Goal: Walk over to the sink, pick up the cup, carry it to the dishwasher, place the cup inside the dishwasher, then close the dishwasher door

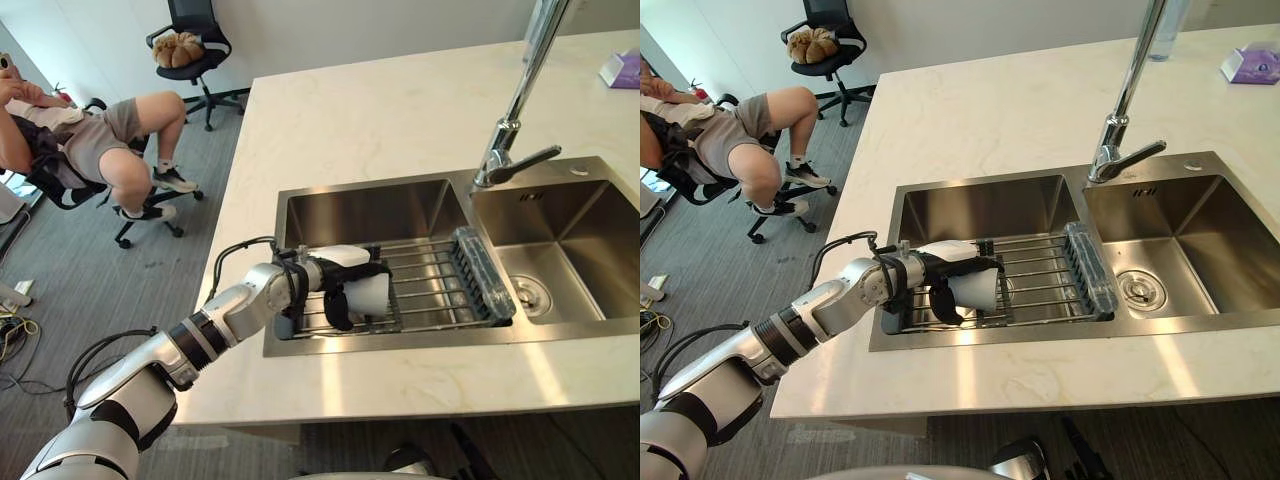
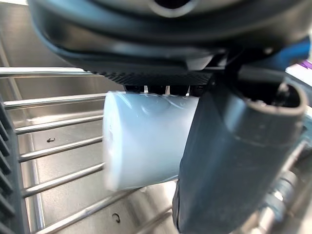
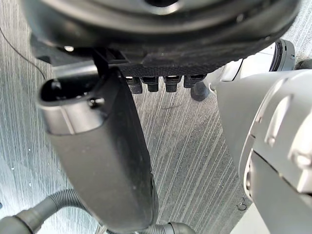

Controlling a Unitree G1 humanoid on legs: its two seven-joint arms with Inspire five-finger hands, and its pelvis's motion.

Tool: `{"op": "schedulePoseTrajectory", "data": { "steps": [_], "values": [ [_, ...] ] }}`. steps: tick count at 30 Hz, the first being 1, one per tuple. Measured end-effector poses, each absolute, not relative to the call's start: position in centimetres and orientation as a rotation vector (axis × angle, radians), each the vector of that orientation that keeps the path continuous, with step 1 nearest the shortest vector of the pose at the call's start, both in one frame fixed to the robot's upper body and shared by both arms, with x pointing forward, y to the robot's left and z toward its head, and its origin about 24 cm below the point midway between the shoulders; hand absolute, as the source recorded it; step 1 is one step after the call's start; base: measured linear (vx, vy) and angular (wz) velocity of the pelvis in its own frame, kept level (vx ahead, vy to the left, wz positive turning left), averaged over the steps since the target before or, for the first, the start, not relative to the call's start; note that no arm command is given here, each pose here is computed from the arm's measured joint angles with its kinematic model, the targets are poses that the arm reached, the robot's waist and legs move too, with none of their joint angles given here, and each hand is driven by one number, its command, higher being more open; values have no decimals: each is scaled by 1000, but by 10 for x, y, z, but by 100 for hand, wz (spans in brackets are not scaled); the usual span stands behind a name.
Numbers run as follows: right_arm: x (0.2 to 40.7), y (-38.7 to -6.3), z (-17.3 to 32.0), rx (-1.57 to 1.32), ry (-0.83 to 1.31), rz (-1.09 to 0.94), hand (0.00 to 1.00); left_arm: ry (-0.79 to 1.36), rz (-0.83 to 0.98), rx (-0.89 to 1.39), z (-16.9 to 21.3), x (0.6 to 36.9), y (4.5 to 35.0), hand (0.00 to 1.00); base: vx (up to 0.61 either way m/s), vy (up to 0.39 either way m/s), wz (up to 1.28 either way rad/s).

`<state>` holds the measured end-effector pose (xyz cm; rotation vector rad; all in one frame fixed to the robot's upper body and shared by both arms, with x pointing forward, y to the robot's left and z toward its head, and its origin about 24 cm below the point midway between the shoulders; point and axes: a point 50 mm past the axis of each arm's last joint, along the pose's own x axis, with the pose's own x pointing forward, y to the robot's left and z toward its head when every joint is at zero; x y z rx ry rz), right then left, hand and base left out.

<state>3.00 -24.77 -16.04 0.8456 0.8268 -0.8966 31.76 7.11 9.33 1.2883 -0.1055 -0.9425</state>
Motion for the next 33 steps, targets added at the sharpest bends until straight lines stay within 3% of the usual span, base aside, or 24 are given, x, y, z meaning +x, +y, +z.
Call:
{"op": "schedulePoseTrajectory", "data": {
  "steps": [14, 16, 18, 21, 23, 26, 29, 33],
  "values": [
    [40, -250, -159, 824, 815, -857, 100, -303, -692, 1049, 42, 297, 65, 0, -9, -13, 13],
    [45, -247, -158, 811, 826, -826, 100, -318, -659, 992, 44, 297, 69, 0, -23, -14, 13],
    [50, -242, -157, 812, 836, -804, 100, -345, -589, 785, 54, 282, 86, 0, 28, -1, 8],
    [40, -237, -160, 806, 886, -824, 100, -572, -501, 662, 97, 258, 96, 0, 70, -9, 33],
    [30, -229, -163, 801, 946, -831, 100, -831, -267, 490, 152, 244, 122, 0, 69, -25, 47],
    [23, -225, -165, 803, 976, -830, 100, -1030, 85, 170, 196, 227, 167, 0, 31, -18, 47],
    [22, -220, -166, 808, 991, -799, 100, -1167, 504, -23, 206, 204, 209, 0, -12, -10, 58],
    [26, -220, -166, 816, 979, -778, 100, -1110, 656, -72, 191, 191, 221, 0, -42, 2, 57]
  ]
}}
